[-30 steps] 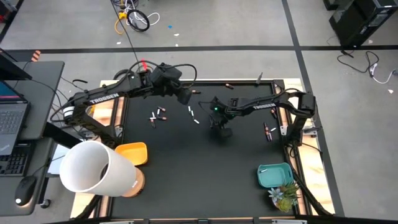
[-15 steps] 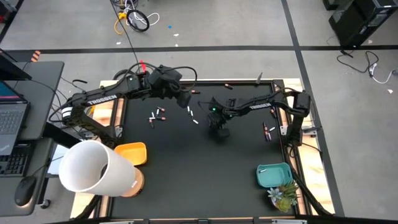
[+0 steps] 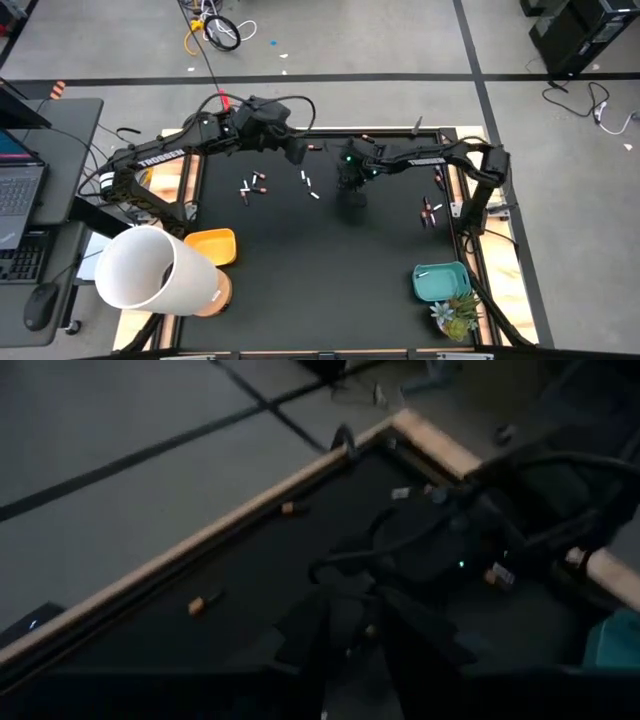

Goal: Sort batteries
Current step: Put the black battery into the yellow bin

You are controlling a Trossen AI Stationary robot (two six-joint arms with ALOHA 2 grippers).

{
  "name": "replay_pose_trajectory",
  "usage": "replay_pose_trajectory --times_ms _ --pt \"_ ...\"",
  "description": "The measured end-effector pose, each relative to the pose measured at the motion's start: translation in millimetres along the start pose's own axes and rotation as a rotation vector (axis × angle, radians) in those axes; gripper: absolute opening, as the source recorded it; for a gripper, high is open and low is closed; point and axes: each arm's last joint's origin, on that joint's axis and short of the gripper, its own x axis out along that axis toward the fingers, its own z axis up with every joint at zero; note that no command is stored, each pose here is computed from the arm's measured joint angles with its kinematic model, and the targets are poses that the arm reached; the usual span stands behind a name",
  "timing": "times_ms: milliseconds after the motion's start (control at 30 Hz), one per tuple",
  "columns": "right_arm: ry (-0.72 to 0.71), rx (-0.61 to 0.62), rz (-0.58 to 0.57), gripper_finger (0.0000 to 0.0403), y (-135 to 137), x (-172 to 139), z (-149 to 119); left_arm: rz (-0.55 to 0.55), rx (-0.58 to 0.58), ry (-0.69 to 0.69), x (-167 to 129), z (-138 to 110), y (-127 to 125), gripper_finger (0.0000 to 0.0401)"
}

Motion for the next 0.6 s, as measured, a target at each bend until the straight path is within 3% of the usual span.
replay_pose_trajectory --times_ms 167,300,467,600 --pt "-0.085 0.088 0.002 0.0025 -14.3 -25.6 2.5 -0.019 -0.033 -0.082 -0.1 9.9 0.6 0.0102" --pt "-0.206 0.232 0.003 0.0025 -30.1 -56.9 5.8 0.001 -0.045 -0.135 -0.6 13.6 -0.4 0.0102" --pt "-0.456 0.373 0.012 0.0025 -45.0 -105.9 15.6 0.059 -0.036 -0.14 8.8 11.0 -1.7 0.0102" --pt "-0.662 0.427 0.056 0.0025 -49.5 -139.8 24.9 -0.017 -0.067 -0.142 27.2 11.1 -8.4 0.0106"
